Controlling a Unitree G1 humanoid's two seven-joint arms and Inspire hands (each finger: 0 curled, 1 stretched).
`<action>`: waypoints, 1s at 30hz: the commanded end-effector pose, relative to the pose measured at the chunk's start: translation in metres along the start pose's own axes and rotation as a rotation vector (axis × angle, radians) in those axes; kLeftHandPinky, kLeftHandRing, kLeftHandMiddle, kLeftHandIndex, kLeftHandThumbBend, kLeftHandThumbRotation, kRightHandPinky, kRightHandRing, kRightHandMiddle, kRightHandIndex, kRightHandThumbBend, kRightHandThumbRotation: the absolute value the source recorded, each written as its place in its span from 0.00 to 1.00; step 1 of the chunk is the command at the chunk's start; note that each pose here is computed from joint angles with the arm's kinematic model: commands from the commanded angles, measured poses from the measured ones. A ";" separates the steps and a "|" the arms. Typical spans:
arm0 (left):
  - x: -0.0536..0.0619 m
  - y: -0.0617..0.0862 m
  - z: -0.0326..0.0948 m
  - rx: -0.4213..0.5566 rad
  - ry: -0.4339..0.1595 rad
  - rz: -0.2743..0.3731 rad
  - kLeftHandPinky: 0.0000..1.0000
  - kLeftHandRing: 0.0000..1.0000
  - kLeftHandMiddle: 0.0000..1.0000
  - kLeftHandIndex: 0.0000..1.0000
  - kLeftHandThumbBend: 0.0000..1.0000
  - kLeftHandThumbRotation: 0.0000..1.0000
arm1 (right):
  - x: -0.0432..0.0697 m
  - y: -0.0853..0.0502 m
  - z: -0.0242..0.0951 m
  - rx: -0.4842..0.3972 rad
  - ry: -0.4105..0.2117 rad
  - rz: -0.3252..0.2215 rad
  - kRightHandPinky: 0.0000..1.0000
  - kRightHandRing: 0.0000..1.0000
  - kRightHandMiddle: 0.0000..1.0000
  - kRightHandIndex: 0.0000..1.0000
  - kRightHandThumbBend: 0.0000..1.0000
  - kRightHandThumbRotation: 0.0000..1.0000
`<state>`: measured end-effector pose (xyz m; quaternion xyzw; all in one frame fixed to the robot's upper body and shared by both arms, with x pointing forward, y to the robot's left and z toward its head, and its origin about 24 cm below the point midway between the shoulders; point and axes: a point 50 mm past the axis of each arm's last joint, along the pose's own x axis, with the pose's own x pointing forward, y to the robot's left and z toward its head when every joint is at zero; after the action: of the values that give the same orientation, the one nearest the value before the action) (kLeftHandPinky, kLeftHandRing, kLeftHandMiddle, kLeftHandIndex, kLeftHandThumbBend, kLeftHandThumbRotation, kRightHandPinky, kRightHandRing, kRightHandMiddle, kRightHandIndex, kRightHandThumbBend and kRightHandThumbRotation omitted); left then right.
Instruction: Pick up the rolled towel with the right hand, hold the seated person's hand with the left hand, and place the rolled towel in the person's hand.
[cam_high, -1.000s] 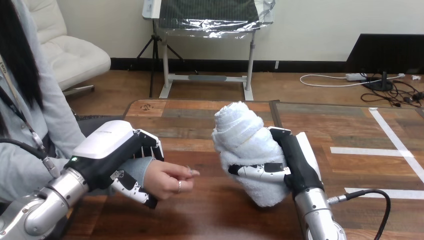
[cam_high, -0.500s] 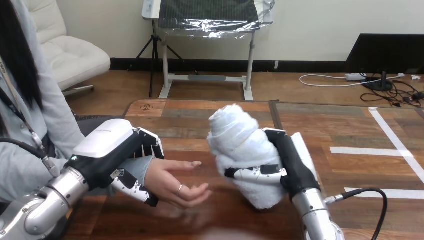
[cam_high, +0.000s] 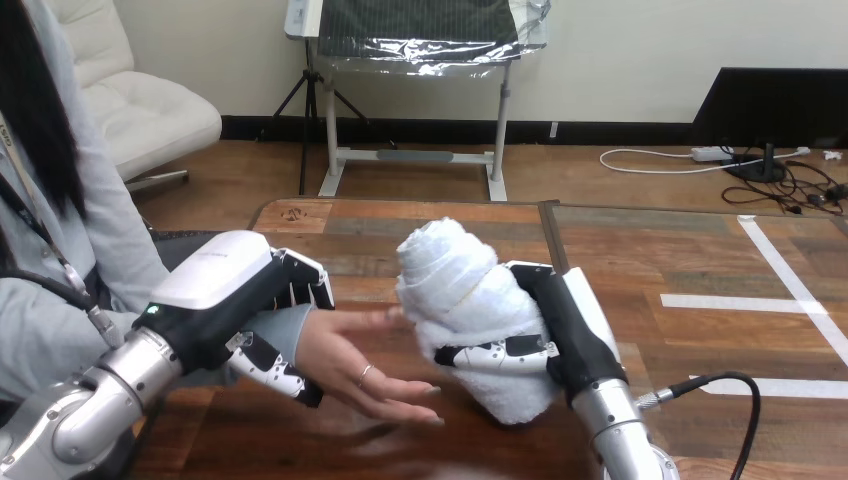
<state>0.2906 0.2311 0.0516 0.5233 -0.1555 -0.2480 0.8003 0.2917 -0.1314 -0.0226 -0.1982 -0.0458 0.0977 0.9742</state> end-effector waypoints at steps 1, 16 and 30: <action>0.022 0.039 0.017 0.025 -0.107 0.161 0.28 0.33 0.38 0.40 1.00 0.00 | 0.025 -0.006 0.036 0.008 -0.186 -0.034 0.25 0.30 0.39 0.43 0.87 0.11; 0.024 0.038 0.019 0.025 -0.111 0.161 0.28 0.33 0.38 0.40 1.00 0.00 | 0.022 0.000 0.041 0.031 -0.244 -0.009 0.25 0.30 0.39 0.43 0.87 0.11; 0.025 0.036 0.018 0.023 -0.109 0.158 0.29 0.34 0.38 0.40 1.00 0.00 | 0.018 0.003 0.048 0.084 -0.315 0.005 0.25 0.30 0.39 0.43 0.87 0.12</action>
<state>0.2936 0.2286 0.0573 0.5145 -0.1690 -0.2336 0.8076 0.2899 -0.1133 -0.0095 -0.1654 -0.1099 0.1393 0.9702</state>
